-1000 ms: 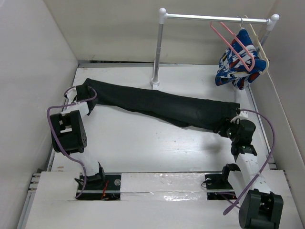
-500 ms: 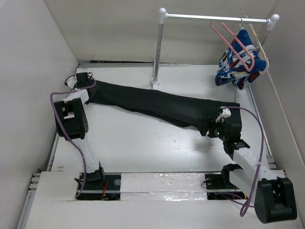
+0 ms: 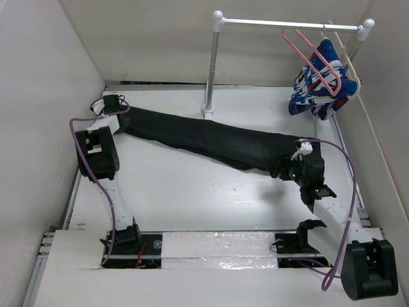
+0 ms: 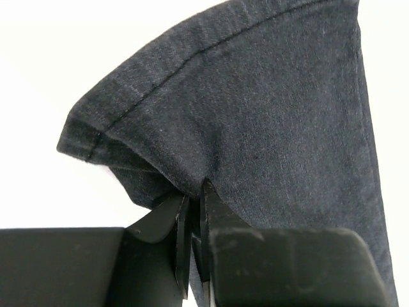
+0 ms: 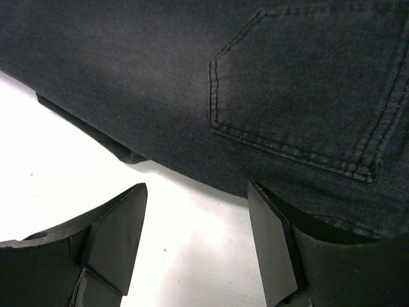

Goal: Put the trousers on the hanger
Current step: Fold the trousers at the center of the board.

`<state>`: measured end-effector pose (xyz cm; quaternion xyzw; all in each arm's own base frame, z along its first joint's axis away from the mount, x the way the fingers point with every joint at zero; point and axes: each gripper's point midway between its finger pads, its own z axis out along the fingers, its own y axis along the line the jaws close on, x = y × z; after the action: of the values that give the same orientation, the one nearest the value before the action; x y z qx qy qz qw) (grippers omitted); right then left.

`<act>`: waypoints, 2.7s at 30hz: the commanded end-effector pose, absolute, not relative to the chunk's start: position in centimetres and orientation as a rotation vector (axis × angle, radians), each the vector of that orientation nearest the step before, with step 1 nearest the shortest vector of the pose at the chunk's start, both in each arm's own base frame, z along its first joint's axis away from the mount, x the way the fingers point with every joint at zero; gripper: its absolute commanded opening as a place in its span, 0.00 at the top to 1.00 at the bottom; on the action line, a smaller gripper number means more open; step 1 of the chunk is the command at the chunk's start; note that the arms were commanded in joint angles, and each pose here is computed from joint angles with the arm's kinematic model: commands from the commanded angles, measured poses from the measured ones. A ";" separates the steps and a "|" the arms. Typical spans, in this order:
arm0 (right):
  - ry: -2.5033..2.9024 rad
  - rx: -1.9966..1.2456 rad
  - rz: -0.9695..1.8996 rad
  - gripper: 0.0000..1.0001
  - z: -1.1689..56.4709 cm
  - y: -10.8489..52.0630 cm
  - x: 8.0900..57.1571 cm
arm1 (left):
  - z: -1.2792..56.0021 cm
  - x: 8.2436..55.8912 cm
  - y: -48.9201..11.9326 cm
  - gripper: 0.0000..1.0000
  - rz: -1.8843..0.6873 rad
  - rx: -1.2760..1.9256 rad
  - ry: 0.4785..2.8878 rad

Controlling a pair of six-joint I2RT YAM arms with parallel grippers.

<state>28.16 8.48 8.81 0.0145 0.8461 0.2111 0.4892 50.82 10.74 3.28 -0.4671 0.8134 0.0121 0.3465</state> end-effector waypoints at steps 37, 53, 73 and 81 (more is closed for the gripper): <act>1.966 0.700 0.366 0.00 8.6 -6.1 31.5 | 24.8 37.9 -7.2 1.00 -0.293 -0.458 1.953; 1.875 0.778 0.424 0.91 7.0 -6.5 34.2 | 18.5 33.8 -13.1 1.00 -0.664 -0.407 1.899; 1.641 0.034 0.427 1.00 30.2 11.3 25.4 | 12.4 32.1 -17.0 1.00 -0.530 -0.366 2.019; 1.492 0.047 0.362 1.00 38.1 8.6 24.7 | 9.4 28.8 -21.0 1.00 -0.666 -0.304 2.088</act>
<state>25.04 10.62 33.83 0.0092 0.7132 0.1880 0.6752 29.40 -18.27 8.46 -0.1291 0.8596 -0.2211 0.4422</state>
